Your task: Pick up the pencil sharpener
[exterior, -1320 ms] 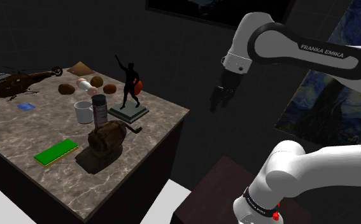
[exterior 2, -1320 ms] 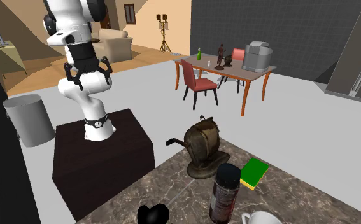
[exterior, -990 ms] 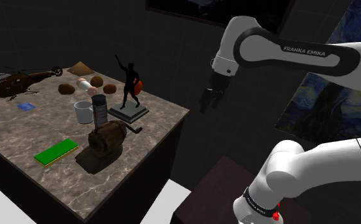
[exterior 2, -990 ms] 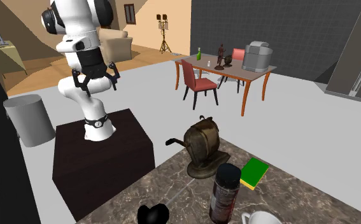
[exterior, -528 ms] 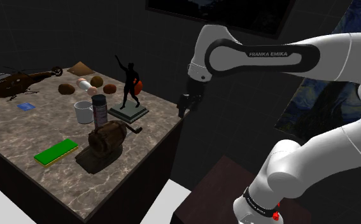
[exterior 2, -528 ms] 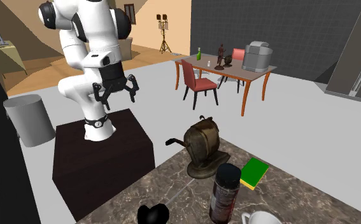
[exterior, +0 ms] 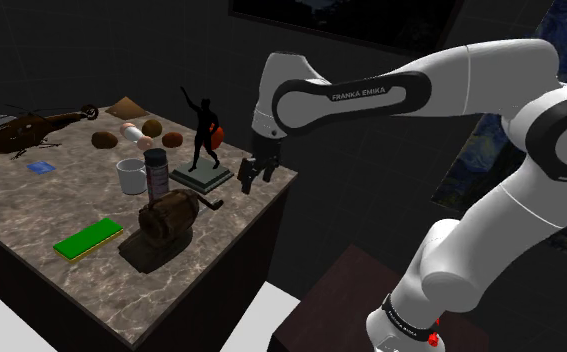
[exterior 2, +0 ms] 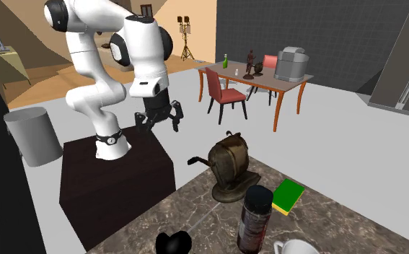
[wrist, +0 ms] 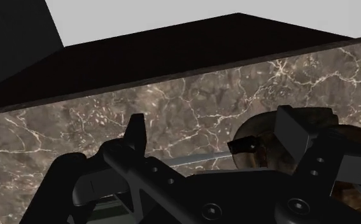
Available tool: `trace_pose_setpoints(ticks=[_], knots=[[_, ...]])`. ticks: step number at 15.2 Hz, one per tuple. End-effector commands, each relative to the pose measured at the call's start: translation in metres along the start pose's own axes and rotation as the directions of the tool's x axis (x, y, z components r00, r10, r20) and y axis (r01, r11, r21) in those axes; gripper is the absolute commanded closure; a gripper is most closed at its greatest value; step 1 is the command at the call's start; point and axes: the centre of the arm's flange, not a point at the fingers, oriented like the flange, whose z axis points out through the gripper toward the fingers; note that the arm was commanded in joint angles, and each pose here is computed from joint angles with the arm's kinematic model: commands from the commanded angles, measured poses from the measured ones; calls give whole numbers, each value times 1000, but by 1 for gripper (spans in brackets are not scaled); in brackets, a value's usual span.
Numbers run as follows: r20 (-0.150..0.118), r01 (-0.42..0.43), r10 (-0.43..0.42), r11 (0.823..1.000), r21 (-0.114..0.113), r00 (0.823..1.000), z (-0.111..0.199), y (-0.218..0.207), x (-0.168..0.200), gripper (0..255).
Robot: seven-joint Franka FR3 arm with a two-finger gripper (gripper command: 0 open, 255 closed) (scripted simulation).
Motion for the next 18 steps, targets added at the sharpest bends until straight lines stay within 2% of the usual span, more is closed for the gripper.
trace_pose_setpoints(ticks=[1,8,17,18], knots=[[-1,22,-22,1000,-2,1000,14,-12,22,0],[-5,91,-91,996,-12,996,55,-58,82,0],[-5,91,-91,996,-12,996,95,-56,81,0],[-5,91,-91,996,-12,996,96,-56,80,255]])
